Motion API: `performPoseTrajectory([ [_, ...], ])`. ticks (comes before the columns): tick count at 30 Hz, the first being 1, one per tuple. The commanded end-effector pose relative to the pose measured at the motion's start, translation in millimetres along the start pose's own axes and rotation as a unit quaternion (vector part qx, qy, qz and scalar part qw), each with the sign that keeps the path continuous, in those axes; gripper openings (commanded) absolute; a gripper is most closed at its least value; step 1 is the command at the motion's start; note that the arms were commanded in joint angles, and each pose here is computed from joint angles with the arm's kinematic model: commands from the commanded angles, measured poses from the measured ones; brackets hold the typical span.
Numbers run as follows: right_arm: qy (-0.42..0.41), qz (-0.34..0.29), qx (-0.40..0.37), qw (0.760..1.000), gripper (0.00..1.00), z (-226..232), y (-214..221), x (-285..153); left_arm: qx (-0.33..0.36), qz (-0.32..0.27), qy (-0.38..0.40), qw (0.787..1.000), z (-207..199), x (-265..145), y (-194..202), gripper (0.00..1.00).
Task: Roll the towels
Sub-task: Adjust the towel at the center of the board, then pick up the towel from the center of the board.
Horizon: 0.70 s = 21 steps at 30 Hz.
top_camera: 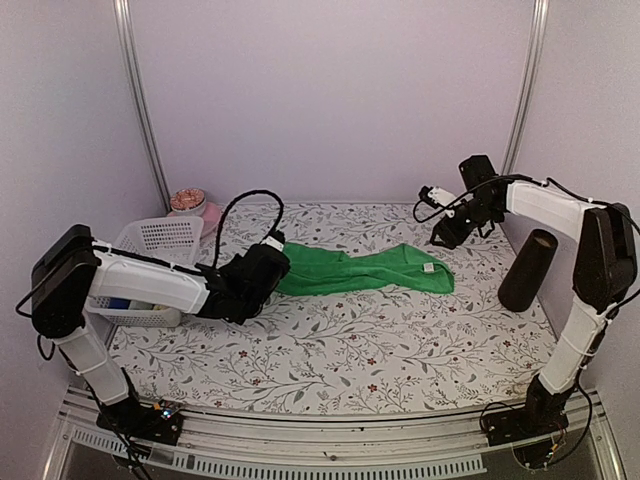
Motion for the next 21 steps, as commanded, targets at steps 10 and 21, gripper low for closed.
performPoseTrajectory([
  [10, -0.014, 0.090, -0.114, 0.989, 0.61, 32, 53, 57, 0.018, 0.008, 0.030, 0.999, -17, 3, 1, 0.00],
  [21, 0.029, 0.098, -0.128, 0.986, 0.52, 32, 57, 72, 0.025, 0.014, 0.036, 0.999, -22, 5, 2, 0.00],
])
Point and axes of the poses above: each gripper's point midway between its finger pads, its own x axis out along the fingers, its own z axis along the line the jaws close on, y = z × x, the point moved 10 cm from there along -x, back along the fingers, and after that the axes turned 4 degrees about -x, right-handed, at the moved point
